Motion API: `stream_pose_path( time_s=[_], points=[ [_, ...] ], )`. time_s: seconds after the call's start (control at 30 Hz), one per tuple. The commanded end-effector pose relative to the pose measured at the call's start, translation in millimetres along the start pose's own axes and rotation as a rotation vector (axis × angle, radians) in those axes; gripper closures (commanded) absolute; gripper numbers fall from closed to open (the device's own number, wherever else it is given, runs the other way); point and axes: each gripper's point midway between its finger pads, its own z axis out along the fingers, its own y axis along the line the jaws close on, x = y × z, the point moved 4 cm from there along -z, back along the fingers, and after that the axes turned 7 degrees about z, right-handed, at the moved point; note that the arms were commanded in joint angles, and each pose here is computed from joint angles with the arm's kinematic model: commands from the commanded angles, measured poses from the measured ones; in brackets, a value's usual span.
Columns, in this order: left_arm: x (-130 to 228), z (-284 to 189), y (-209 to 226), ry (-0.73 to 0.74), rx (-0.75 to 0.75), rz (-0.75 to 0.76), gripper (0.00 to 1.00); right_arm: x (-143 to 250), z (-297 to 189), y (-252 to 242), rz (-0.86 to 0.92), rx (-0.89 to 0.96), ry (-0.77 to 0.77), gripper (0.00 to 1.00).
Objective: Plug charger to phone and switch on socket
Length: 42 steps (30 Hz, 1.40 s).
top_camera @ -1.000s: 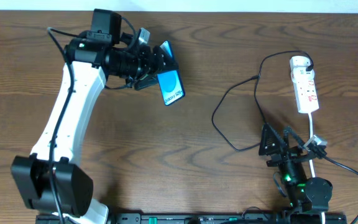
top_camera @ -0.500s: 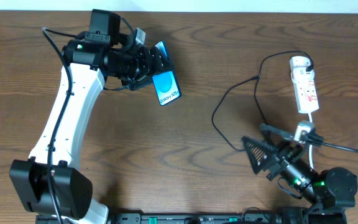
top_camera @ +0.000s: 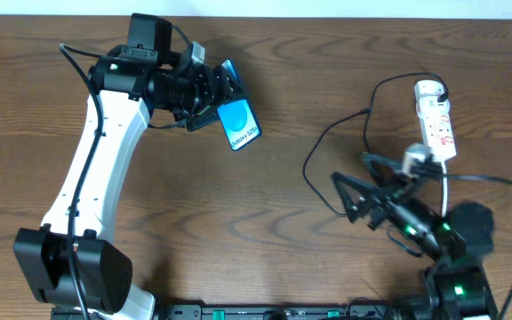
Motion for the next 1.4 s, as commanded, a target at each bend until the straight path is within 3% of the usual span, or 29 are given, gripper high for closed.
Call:
stream_pose_path(
  time_s=[0.0, 0.1, 0.27, 0.33, 0.47, 0.77, 1.07, 1.37],
  points=[
    [6.4, -6.1, -13.2, -0.004, 0.023, -0.049, 0.27, 4.2, 22.6, 2.9, -0.009, 0.089, 0.031, 0.03],
    [12.9, 0.8, -21.5, 0.015, 0.029, -0.032, 0.27, 26.8, 42.8, 2.8, -0.045, 0.165, 0.078, 0.03],
    [25.0, 12.8, -36.1, 0.047, 0.037, 0.002, 0.27, 39.3, 59.8, 26.4, -0.116, 0.186, 0.012, 0.02],
    [26.1, 14.3, -36.7, 0.046, 0.028, -0.014, 0.27, 38.8, 61.6, 30.9, -0.129, 0.205, -0.028, 0.04],
    [29.4, 16.9, -39.7, 0.056, 0.028, -0.050, 0.27, 39.9, 72.7, 36.8, -0.144, 0.236, -0.099, 0.18],
    [37.3, 22.5, -46.2, 0.079, 0.029, -0.071, 0.27, 49.3, 123.7, 30.3, -0.108, 0.203, -0.179, 0.19],
    [39.6, 22.4, -44.6, 0.089, 0.020, -0.091, 0.27, 57.0, 143.4, 25.5, -0.066, 0.172, -0.210, 0.50],
    [40.1, 22.3, -44.2, 0.091, 0.019, -0.093, 0.27, 50.5, 142.6, 29.1, -0.058, 0.157, -0.245, 0.60]
  ],
)
